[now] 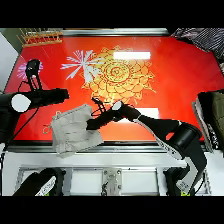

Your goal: Fold the clothes and pants, and hang the long-sleeved shirts on hangers.

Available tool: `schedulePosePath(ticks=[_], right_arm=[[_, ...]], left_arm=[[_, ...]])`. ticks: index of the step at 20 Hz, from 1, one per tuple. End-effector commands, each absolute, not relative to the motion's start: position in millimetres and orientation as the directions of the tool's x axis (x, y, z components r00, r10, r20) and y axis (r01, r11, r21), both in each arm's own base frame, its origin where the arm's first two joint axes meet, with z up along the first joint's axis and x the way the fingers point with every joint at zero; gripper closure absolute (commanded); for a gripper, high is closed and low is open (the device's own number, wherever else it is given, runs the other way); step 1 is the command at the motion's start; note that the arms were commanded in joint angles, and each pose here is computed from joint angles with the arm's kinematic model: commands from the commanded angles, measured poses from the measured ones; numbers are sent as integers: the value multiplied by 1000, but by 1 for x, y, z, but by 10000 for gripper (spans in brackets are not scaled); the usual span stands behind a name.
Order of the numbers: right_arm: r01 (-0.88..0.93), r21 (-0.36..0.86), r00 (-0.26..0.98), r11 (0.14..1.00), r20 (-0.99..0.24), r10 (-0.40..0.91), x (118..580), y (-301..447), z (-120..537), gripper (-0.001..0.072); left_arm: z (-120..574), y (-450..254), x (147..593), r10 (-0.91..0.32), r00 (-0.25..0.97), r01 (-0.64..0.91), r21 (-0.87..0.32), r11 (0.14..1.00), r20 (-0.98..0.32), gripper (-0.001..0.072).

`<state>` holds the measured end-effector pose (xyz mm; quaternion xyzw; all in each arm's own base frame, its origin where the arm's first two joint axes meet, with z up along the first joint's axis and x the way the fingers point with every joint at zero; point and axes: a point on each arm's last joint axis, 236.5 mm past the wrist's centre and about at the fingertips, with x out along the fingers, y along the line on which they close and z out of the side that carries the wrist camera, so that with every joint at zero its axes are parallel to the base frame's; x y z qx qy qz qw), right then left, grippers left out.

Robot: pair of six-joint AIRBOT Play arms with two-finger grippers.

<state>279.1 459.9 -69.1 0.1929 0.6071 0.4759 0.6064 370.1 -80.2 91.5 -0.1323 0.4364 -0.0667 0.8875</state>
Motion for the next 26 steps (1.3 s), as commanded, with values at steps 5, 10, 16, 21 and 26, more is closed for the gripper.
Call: schedulePosePath(ticks=[5, 10, 16, 21, 26], right_arm=[[-384, 489, 99, 783, -822, 561, 386, 245, 12, 696], [-67, 312, 428, 948, -849, 309, 421, 15, 84, 696], [348, 284, 604, 893, -797, 18, 392, -180, 115, 696], [449, 256, 676, 856, -724, -138, 387, -240, 142, 696], [424, 207, 749, 882, -628, -212, 396, -250, 210, 696]], left_arm=[[95, -110, 364, -331, 587, 30, -389, 921, -739, 702], [79, -168, 351, -409, 509, 156, -386, 909, -757, 702], [34, -216, 333, -435, 372, 235, -371, 899, -820, 702], [14, -219, 332, -420, 328, 224, -363, 905, -846, 702], [14, -207, 340, -409, 343, 193, -363, 912, -845, 702]])
